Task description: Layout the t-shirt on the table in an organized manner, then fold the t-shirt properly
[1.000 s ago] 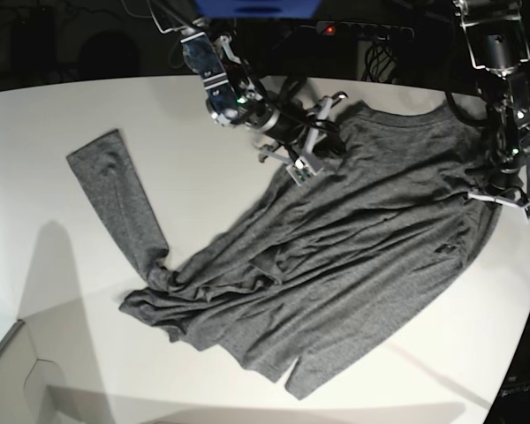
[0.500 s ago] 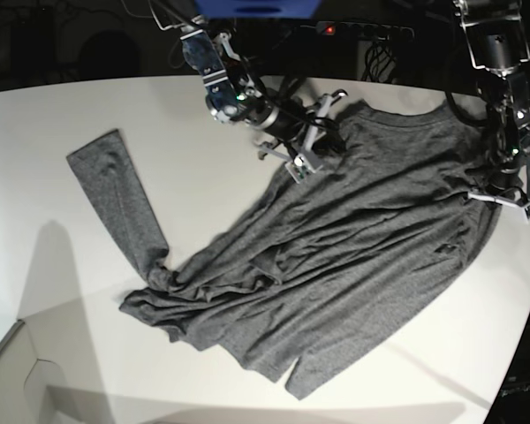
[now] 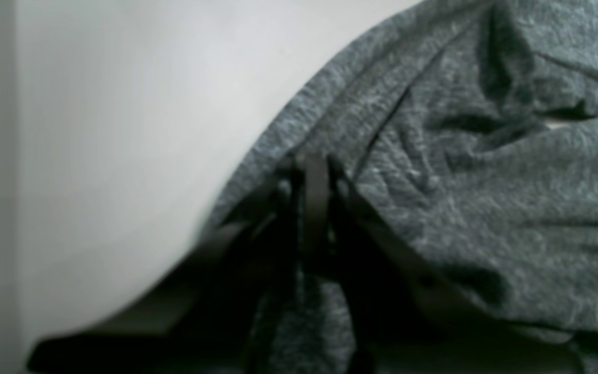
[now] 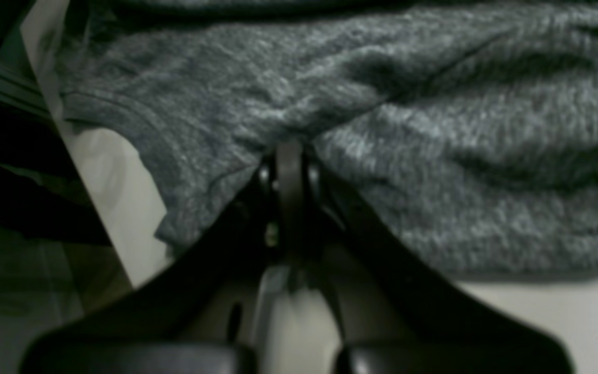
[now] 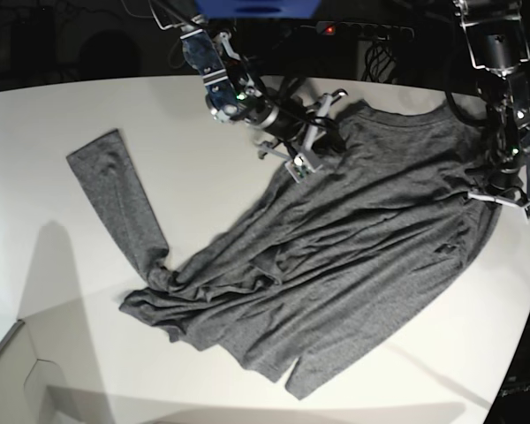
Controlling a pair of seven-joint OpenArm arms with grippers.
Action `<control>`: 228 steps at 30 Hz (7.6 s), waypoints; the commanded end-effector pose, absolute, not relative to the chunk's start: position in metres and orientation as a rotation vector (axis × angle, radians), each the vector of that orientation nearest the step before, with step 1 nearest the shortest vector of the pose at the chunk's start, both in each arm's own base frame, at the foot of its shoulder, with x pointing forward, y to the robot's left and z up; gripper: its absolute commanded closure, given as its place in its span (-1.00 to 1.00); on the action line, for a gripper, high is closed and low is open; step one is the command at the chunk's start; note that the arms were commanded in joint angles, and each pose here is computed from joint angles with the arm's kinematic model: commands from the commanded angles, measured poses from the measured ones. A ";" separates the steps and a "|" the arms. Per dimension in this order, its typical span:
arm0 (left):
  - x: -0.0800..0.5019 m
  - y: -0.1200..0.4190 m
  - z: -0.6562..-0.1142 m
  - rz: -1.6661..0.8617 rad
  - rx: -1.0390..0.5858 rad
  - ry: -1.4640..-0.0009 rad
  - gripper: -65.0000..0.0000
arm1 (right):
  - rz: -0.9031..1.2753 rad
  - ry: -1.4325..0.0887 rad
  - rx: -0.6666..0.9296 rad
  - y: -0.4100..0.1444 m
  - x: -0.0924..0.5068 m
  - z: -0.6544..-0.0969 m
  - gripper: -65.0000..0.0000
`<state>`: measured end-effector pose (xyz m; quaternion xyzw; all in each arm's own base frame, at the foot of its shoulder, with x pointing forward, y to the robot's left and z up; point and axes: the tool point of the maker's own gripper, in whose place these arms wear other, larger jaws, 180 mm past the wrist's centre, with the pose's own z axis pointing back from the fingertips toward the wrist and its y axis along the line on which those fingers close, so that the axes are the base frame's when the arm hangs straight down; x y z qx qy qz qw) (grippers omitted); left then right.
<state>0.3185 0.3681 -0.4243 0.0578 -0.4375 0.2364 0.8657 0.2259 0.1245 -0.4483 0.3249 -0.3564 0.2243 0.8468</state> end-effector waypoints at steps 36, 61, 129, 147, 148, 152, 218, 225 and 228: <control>0.326 0.375 -0.412 0.489 0.130 -0.943 0.92 | 0.535 -0.596 0.573 0.106 0.200 -0.482 1.00; 0.331 0.368 -0.394 0.455 0.125 -0.990 0.92 | 0.550 -0.583 0.538 0.088 0.199 -0.491 1.00; 0.461 0.208 -0.445 -0.037 0.052 -0.956 0.92 | 0.240 -0.771 0.260 -0.067 0.226 -0.449 1.00; 0.428 0.296 -0.353 0.167 0.074 -1.257 0.92 | 0.122 -0.900 0.050 -0.166 0.258 -0.409 1.00; 0.430 0.288 -0.339 0.158 0.056 -1.298 0.92 | 0.120 -0.915 0.055 -0.163 0.259 -0.404 1.00; 0.442 0.246 -0.301 0.131 -0.035 -1.398 0.92 | 0.107 -0.978 0.063 -0.152 0.263 -0.381 1.00; 0.459 0.241 -0.324 0.286 -0.212 -1.170 0.92 | 0.077 -1.004 -0.018 -0.184 0.295 -0.354 1.00; 0.480 0.273 -0.370 0.342 -0.096 -1.082 0.92 | 0.185 -0.925 0.107 -0.127 0.295 -0.386 1.00; 0.475 0.282 -0.385 0.328 -0.040 -1.091 0.92 | 0.177 -0.889 0.123 -0.125 0.298 -0.400 1.00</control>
